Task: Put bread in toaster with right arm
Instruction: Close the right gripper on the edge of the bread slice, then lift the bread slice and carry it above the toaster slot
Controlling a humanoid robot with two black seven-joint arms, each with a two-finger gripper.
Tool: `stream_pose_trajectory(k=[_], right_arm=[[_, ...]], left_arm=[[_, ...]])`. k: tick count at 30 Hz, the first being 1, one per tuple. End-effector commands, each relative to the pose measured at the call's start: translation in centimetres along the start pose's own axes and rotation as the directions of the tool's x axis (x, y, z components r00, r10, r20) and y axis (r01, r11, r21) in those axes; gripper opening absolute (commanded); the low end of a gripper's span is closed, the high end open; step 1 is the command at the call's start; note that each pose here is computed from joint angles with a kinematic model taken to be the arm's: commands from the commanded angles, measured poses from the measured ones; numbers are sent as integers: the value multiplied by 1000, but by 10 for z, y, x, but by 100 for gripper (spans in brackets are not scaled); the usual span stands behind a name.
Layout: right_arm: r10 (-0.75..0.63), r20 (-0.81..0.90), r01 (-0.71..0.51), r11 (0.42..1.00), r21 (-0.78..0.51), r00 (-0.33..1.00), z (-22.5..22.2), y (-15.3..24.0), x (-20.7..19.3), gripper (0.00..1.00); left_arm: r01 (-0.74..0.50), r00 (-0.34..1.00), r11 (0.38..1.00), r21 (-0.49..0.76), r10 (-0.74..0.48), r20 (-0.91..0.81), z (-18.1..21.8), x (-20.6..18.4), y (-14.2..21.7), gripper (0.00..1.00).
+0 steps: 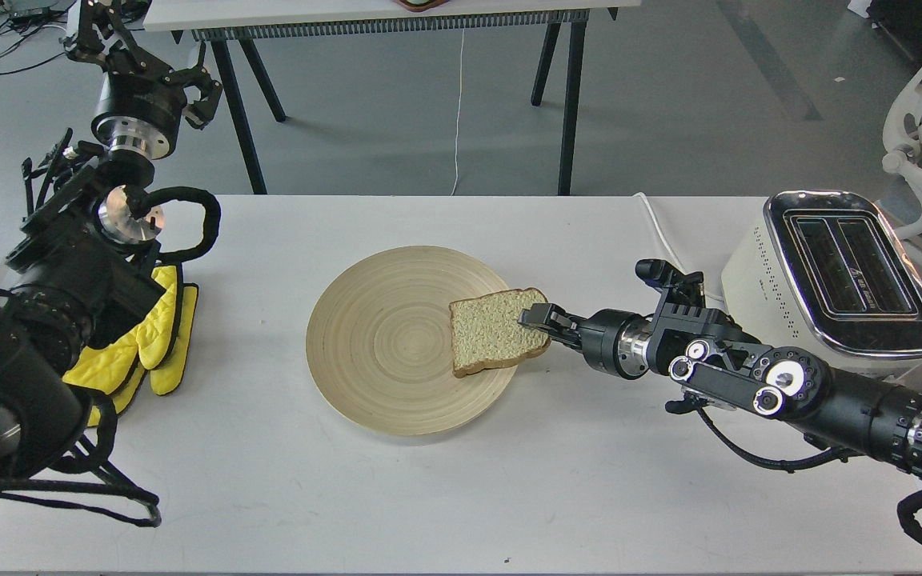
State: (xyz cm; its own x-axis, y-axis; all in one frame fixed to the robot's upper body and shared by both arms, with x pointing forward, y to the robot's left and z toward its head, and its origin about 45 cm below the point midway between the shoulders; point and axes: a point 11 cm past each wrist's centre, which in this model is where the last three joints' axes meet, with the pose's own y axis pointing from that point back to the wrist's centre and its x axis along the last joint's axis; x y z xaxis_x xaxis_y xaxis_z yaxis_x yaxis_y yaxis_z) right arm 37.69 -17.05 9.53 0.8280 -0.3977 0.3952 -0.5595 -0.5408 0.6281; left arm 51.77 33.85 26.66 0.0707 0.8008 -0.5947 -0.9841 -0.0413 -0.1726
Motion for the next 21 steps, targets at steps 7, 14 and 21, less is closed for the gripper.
stream_pose_trajectory(k=[7, 14, 21], right_arm=[[9, -9, -9, 1000, 25, 1000, -12, 3, 10, 2], [101, -71, -98, 994, 49, 992, -25, 43, 72, 3], [229, -172, -225, 974, 39, 958, -28, 125, 144, 3]], left_arm=[[-2, 1000, 1000, -1, 2, 1, 0, 1, 0, 100], [-2, 1000, 1000, -3, 2, -1, 1, 1, 0, 100], [-2, 1000, 1000, -1, 2, 1, 0, 1, 0, 100]])
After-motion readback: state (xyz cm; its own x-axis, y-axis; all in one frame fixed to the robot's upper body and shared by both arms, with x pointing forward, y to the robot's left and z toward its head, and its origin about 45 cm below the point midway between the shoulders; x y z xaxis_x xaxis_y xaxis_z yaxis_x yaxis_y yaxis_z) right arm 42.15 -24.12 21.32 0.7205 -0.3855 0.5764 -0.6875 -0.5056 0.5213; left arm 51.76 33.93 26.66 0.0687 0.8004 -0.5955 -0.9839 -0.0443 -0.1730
